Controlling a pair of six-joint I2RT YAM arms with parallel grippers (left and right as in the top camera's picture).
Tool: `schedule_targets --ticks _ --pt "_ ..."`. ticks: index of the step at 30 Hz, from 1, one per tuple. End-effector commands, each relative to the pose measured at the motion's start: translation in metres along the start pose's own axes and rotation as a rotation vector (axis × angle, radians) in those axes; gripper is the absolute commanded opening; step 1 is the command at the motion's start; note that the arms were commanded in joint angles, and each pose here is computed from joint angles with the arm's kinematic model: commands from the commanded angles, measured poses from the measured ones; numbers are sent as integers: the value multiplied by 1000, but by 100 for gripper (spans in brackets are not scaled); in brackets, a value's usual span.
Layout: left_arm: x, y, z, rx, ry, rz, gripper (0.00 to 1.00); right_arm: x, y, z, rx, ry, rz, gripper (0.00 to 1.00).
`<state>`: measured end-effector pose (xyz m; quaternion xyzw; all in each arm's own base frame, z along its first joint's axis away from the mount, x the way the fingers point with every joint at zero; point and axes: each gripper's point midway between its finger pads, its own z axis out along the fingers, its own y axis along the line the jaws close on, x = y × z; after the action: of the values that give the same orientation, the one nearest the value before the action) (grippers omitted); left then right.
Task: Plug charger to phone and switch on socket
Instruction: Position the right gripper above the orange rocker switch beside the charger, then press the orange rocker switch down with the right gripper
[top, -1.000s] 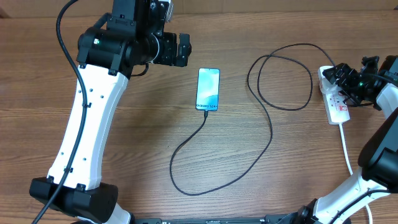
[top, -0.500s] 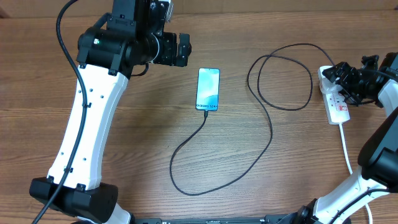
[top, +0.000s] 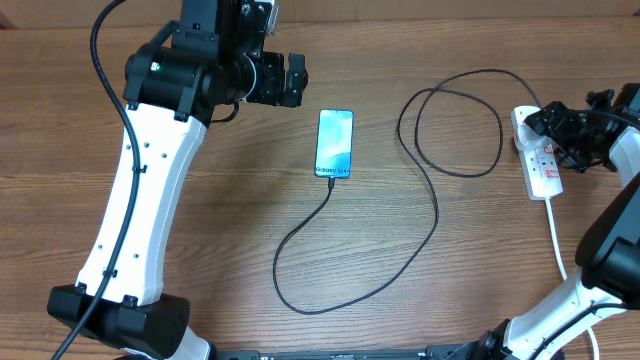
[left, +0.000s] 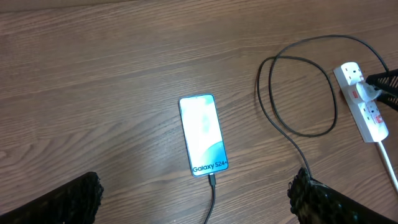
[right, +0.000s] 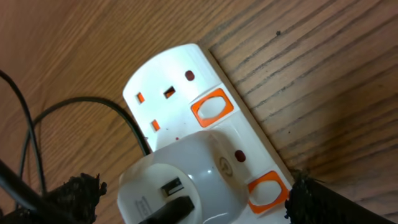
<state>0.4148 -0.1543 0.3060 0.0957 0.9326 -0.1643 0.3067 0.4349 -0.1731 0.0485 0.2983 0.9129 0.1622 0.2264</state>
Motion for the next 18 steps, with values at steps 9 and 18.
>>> schedule_targets --ticks 9,18 --pt "-2 -4 -13 9 -23 12 100 0 27 -2 -114 10 -93 98" --pt "-2 -4 -13 10 -23 -7 100 4 17 2 -67 13 -87 98"
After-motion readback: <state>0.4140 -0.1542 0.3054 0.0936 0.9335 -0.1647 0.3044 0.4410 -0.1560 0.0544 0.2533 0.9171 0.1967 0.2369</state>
